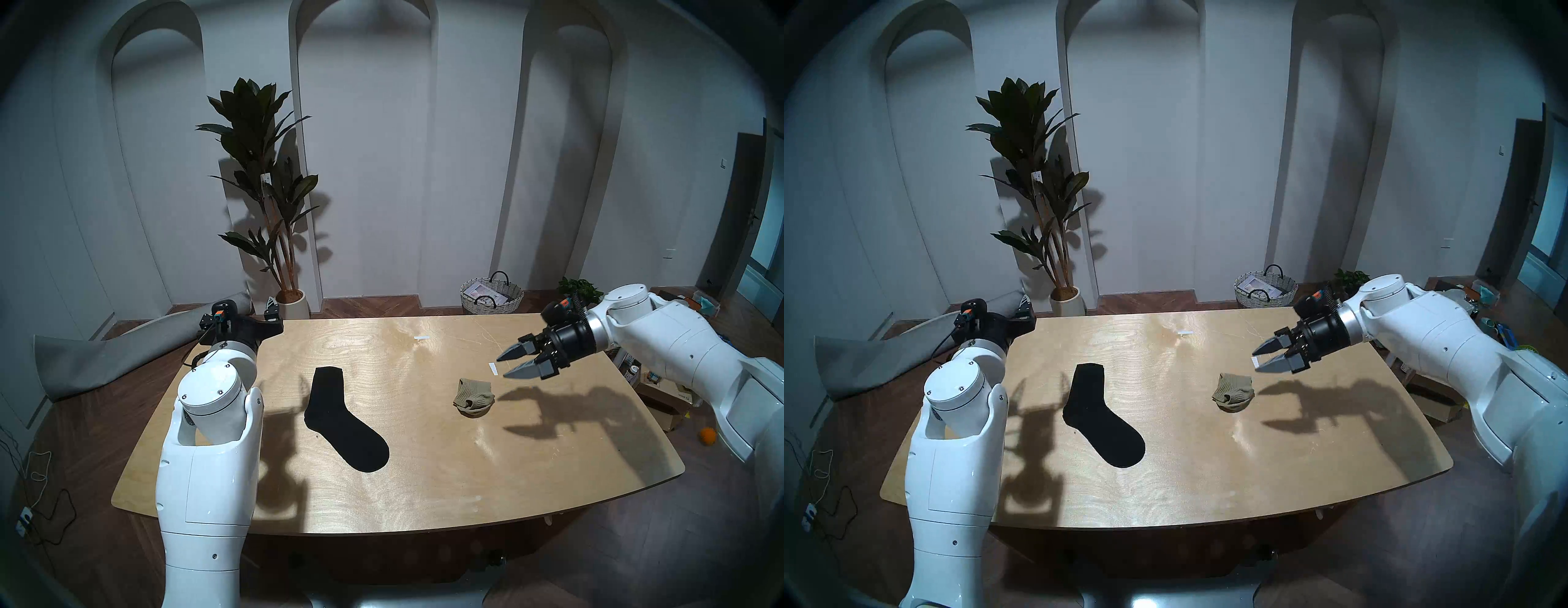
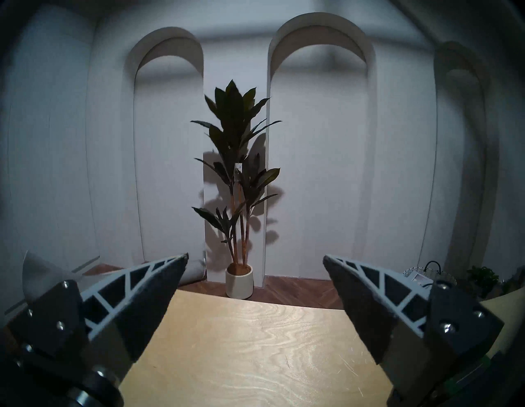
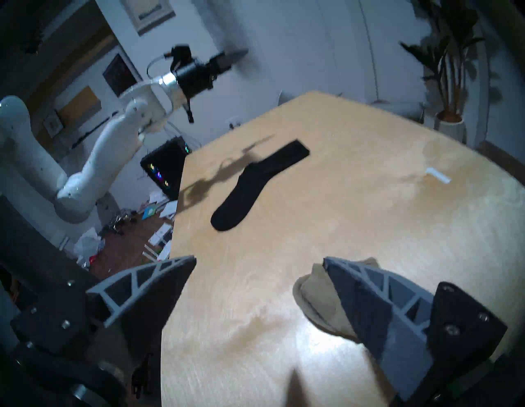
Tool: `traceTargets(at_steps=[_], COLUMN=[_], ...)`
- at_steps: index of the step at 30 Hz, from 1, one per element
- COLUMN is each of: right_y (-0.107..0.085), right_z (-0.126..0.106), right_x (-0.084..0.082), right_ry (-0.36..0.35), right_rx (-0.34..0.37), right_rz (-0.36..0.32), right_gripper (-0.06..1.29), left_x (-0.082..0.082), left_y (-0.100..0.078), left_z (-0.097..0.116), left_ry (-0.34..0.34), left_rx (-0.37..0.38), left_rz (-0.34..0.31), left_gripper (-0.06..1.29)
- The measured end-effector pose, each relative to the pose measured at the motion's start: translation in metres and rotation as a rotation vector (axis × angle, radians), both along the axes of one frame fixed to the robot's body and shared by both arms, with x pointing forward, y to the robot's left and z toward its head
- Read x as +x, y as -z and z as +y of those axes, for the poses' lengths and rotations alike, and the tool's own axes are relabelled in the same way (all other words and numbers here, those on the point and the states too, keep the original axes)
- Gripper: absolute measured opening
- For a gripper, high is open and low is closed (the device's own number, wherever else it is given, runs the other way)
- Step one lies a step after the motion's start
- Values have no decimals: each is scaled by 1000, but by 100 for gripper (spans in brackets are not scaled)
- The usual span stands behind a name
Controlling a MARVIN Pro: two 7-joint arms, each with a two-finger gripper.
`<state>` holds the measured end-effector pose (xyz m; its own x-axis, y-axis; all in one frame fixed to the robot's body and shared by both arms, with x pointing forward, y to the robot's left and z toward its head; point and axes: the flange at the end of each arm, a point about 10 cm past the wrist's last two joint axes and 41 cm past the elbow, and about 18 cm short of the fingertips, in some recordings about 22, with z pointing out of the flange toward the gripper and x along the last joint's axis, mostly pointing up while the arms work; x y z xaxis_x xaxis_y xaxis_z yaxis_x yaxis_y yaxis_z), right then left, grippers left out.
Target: Fold socks in half once and place them neatly on the table
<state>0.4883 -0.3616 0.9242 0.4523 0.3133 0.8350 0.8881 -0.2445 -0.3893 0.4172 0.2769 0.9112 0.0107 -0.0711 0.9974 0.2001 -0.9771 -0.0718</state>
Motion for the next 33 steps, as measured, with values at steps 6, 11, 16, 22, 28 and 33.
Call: traceTargets(at_steps=[6,11,16,22,28,33], right_y=[-10,-5,-2,-3,-3,2], right_z=[-38,-63,-77,-91,-99,-94], right_x=[-6,-15,-21,-24,-24,-23], right_ry=[141,231,280,340,389,391], right_rx=[142,225,259,336,403,436], right_rz=[10,47,64,75,80,81], right_gripper=[120,120,120,120,120,120], left_x=[5,8,10,15,20,23], left_y=[24,35,27,13,19,30], left_z=[2,18,37,59,69,79], left_ry=[77,143,181,258,363,443], left_rx=[98,121,125,133,136,128], left_rz=[88,151,154,160,207,256], left_gripper=[124,124,124,124,124,124])
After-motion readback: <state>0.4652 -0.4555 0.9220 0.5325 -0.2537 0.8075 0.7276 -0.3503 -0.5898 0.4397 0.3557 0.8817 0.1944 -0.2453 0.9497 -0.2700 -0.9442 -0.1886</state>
